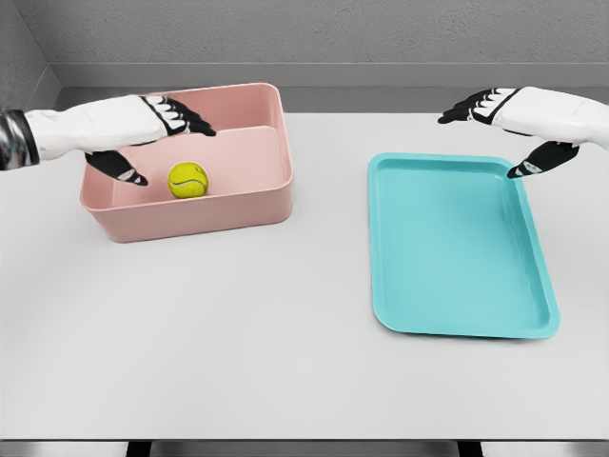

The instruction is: Put the tennis from the blue tray into the pink basket with both arms

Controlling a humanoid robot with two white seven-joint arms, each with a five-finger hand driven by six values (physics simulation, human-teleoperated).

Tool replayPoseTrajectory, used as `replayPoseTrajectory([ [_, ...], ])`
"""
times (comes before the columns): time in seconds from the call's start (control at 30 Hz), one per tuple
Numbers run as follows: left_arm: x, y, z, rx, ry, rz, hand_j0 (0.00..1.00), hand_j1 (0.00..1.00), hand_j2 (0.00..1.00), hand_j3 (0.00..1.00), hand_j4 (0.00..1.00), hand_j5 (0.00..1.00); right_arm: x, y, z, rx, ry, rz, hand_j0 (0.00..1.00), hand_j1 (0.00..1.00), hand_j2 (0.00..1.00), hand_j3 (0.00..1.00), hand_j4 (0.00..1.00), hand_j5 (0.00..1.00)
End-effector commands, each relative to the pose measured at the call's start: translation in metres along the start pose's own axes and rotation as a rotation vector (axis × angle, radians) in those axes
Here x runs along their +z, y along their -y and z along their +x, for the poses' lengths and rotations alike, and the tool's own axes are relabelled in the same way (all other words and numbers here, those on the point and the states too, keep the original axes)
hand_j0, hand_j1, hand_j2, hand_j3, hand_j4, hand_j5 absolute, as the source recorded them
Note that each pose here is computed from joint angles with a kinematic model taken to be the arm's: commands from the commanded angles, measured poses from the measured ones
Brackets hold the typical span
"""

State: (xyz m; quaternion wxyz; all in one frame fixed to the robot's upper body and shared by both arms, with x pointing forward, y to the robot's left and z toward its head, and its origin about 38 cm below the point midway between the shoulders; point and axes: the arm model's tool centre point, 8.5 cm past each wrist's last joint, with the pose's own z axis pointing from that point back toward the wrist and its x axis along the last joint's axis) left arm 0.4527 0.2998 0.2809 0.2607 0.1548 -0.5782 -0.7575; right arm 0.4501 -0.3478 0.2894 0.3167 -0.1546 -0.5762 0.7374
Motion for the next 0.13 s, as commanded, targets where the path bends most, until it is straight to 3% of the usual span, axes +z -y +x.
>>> replayPoseTrajectory([
  [0.0, 0.030, -0.024, 0.021, -0.044, 0.039, 0.022, 1.00, 1.00, 1.00, 1.00, 1.00, 1.00, 0.001, 0.001, 0.001, -0.002, 0.002, -0.005, 1.00, 1.00, 1.00, 1.00, 1.00, 1.00],
  [0.1, 0.034, -0.011, 0.019, -0.022, 0.027, 0.003, 1.00, 1.00, 1.00, 1.00, 1.00, 1.00, 0.001, 0.002, 0.001, 0.000, 0.002, -0.006, 1.00, 1.00, 1.00, 1.00, 1.00, 1.00],
])
